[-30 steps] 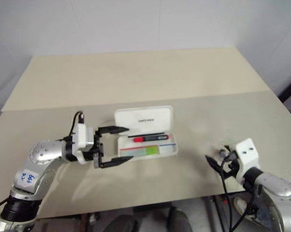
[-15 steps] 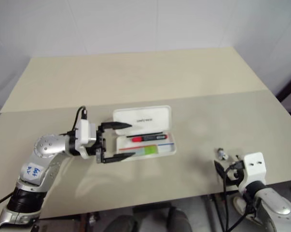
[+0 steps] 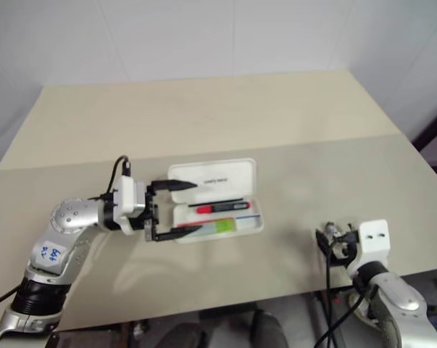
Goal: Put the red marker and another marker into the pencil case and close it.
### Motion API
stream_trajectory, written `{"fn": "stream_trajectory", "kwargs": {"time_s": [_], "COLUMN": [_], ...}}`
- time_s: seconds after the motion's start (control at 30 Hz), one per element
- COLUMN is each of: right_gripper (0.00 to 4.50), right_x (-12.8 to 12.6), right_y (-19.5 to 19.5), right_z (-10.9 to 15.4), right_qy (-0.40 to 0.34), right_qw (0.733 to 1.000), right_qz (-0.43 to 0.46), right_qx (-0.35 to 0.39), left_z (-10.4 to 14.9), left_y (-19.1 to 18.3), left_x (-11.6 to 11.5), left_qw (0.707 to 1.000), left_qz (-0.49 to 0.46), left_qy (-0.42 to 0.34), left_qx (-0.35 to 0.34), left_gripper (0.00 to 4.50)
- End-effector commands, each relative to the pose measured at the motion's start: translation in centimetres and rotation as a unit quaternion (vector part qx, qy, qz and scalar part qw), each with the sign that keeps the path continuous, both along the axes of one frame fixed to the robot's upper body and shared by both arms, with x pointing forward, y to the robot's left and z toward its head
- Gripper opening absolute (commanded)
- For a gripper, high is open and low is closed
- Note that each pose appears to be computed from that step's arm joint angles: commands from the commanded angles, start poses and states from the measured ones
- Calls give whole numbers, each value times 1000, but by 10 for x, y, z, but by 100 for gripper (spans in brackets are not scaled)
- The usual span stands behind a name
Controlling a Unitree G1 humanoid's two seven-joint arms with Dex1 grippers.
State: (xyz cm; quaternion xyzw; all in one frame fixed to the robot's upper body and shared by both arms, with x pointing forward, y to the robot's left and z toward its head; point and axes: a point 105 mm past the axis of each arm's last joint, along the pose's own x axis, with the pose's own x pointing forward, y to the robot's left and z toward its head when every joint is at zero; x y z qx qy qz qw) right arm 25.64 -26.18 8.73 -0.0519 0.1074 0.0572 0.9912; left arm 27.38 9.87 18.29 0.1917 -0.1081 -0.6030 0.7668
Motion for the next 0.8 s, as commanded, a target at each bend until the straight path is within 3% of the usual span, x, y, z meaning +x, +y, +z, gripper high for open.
{"fn": "stream_trajectory", "kwargs": {"time_s": [0.03,0.33,0.53,0.7,0.8], "right_gripper": [392,61,61,61,61], "right_x": [1,3,12,23,32], "right_y": [-7,-8,-5,15,33], "right_z": [5,9,18,29,40], "right_qy": [-2,-2,-14,-29,-45], "right_qw": [1000,999,998,987,965], "right_qz": [-9,-3,20,120,215], "right_qx": [-23,-45,-65,-108,-145], "left_z": [8,6,5,3,3], "left_y": [2,3,4,6,6], "left_x": [-3,-6,-7,-8,-8], "left_qw": [1000,1000,1000,999,999], "left_qz": [4,13,19,22,24], "left_qy": [-26,-25,-25,-24,-25], "left_qx": [-2,-3,-2,1,3], "left_gripper": [450,450,450,450,450]}}
